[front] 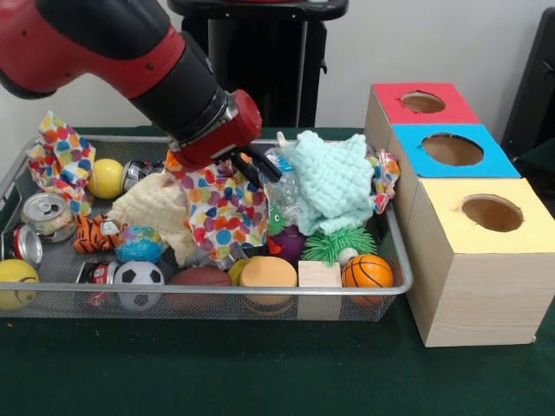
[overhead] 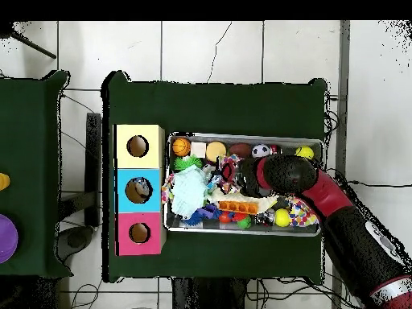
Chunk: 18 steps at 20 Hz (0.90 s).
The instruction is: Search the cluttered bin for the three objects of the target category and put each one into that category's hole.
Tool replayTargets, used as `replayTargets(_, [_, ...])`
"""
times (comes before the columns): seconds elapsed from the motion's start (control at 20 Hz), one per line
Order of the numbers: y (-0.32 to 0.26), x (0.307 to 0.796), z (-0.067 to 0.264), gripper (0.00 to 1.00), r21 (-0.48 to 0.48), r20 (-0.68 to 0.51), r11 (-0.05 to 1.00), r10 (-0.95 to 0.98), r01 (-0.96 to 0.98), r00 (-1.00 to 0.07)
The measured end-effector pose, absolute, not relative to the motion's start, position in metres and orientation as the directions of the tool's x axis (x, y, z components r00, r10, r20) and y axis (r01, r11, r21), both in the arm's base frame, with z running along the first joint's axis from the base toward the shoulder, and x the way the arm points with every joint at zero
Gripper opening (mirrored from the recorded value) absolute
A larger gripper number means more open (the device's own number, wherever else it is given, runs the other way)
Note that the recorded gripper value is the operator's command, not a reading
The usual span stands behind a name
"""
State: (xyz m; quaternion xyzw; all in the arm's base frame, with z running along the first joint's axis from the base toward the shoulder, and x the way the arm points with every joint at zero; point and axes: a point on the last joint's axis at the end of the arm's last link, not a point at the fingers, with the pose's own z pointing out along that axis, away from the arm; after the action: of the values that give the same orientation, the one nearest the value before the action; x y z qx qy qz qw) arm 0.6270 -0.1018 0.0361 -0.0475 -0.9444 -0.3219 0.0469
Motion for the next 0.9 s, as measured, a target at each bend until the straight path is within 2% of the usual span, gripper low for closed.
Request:
replayTargets(0.2, [-0.095,0.623,0.032,0.0,0.546,0.098,0.835,0.02,0.07,-0.995])
replayTargets(0.55, [-0.092,0.62,0.042,0.0,0.382,0.057,0.924,-0.063,-0.036,-0.996])
replayTargets(0.9, [-0.101,0.628,0.053,0.0,0.318,0.038,0.947,-0.066,-0.05,-0.997])
